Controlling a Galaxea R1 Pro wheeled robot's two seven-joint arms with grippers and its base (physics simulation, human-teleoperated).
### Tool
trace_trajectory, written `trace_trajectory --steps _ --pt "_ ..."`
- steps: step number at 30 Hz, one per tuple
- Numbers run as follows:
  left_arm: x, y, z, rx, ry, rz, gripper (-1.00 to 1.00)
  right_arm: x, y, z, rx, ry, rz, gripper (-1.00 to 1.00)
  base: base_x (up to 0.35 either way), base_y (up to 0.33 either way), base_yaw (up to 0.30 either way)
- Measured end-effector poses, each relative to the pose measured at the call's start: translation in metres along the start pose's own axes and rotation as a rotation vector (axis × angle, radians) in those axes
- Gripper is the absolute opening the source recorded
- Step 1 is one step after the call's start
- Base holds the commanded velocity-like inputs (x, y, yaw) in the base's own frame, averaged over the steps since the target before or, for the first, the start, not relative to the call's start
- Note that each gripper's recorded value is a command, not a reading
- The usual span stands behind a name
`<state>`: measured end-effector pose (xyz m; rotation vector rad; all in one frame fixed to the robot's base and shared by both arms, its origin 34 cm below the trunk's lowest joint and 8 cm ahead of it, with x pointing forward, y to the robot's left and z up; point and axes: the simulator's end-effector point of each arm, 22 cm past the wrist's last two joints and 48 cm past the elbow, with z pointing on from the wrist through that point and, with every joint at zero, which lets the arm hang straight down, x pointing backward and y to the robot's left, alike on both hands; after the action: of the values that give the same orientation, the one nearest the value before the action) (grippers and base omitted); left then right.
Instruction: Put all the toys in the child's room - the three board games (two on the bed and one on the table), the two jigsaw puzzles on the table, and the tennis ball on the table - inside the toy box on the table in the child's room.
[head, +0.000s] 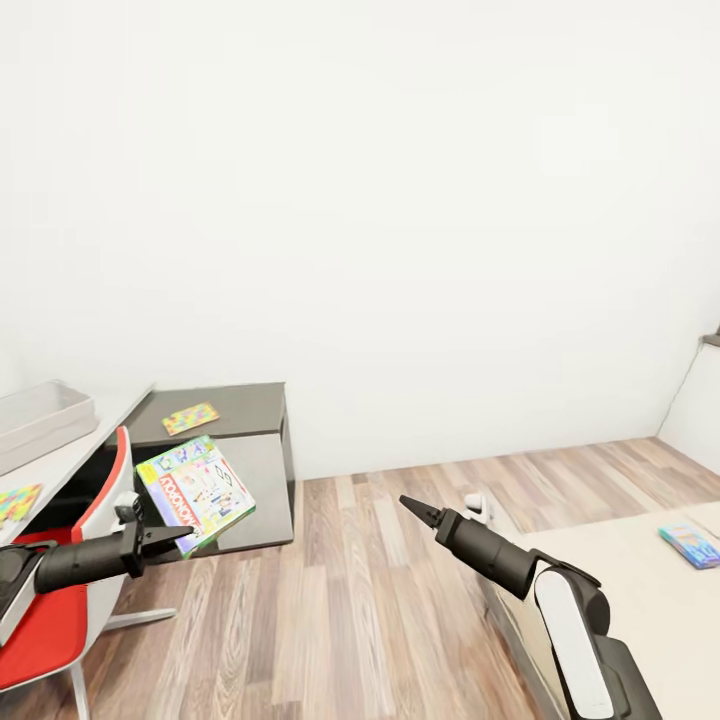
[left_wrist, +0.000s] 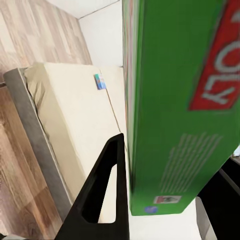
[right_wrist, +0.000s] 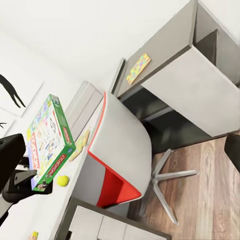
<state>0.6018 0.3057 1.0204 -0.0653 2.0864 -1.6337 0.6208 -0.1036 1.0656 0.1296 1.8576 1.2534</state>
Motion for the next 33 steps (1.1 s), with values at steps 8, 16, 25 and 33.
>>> trace_trajectory --steps 8,16,25,33 --pt "0.000 0.000 0.000 0.000 0.001 0.001 -1.00 0.001 0.000 0.001 0.000 0.001 0.000 1.00 0.315 -0.088 0.240" --pt "0.001 0.000 0.001 0.001 0.002 0.000 -1.00 0.000 0.001 0.001 -0.001 0.000 -0.001 1.00 0.313 -0.125 0.078" --pt "0.003 0.006 -0.007 -0.008 -0.011 -0.004 -1.00 -0.007 -0.010 -0.005 0.030 -0.041 -0.022 1.00 0.208 -0.070 0.002" --pt "0.001 0.006 -0.002 0.003 -0.020 -0.006 -1.00 0.000 0.004 0.005 -0.017 -0.021 -0.006 1.00 0.025 0.001 0.000"
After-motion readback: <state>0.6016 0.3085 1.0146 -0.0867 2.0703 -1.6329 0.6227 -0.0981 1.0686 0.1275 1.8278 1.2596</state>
